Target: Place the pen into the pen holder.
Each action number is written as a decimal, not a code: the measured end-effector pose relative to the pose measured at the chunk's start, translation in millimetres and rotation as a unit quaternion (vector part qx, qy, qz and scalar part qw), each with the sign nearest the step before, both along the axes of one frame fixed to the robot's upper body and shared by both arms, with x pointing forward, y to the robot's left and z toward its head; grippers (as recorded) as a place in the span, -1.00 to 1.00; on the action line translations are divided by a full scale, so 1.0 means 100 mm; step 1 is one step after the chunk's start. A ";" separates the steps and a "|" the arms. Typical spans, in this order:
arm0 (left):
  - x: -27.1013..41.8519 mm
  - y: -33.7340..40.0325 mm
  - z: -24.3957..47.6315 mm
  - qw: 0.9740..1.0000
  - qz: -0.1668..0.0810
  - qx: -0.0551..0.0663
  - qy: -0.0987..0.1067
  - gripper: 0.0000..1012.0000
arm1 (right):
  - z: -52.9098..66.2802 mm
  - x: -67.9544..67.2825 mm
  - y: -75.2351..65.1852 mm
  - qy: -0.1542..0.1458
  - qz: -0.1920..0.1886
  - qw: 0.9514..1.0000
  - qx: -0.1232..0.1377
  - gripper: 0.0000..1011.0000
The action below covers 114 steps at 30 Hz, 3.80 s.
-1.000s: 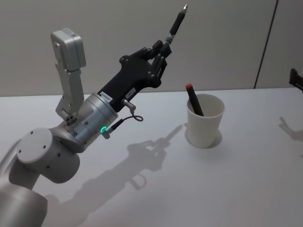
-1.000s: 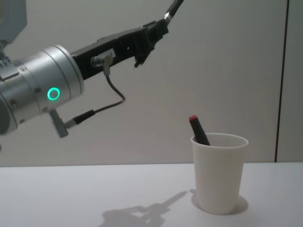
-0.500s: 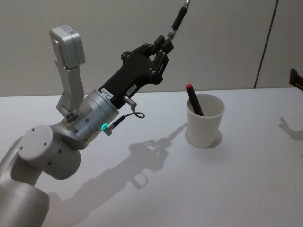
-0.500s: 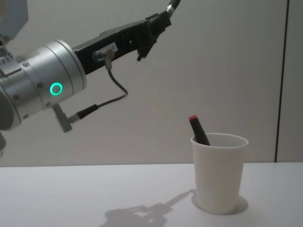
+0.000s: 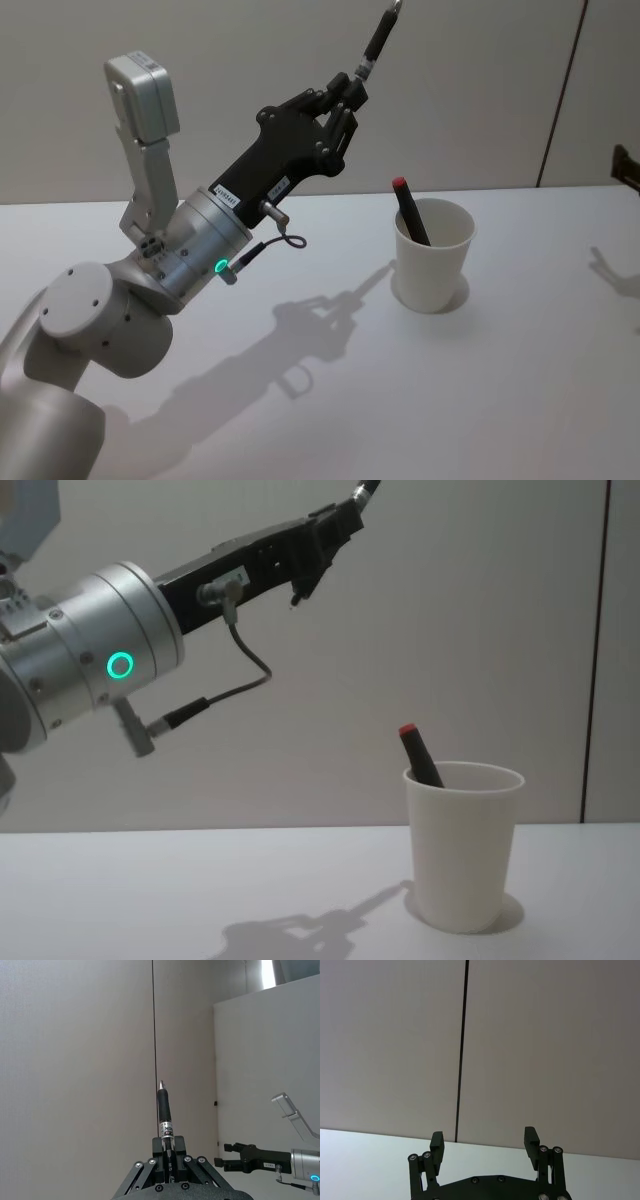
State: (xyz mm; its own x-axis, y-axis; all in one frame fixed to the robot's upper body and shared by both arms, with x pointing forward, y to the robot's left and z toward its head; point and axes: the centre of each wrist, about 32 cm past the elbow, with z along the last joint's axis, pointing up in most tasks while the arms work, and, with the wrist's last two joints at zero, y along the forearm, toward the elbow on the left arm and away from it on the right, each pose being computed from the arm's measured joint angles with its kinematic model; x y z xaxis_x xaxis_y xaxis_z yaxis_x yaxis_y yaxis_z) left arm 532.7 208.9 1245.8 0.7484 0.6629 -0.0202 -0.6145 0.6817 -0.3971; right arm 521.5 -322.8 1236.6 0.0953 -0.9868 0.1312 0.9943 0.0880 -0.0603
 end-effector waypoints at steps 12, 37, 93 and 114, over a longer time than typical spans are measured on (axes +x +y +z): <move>0.003 -0.002 0.000 1.000 -0.001 -0.001 -0.001 -0.73 | 0.00 -0.01 0.00 0.005 0.008 1.000 0.006 0.98; 0.005 -0.002 0.002 1.000 -0.001 -0.001 -0.001 -0.73 | 0.06 -0.02 0.12 0.034 0.092 0.986 0.132 0.98; 0.005 -0.002 0.002 1.000 -0.001 -0.001 -0.001 -0.73 | 0.84 0.18 0.69 0.096 0.447 0.794 0.401 0.98; 0.005 -0.002 0.002 1.000 -0.001 -0.001 -0.001 -0.73 | 0.94 0.31 0.91 0.077 0.460 0.785 0.408 0.98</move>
State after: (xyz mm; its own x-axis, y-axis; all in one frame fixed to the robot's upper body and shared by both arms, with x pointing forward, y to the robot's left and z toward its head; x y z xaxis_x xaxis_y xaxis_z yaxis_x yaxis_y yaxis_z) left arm 533.2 208.6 1246.0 0.7501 0.6610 -0.0194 -0.6118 0.6826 -0.3997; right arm 553.0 -232.0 1330.5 0.7697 -0.2416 -0.5909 0.4744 0.8359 0.2761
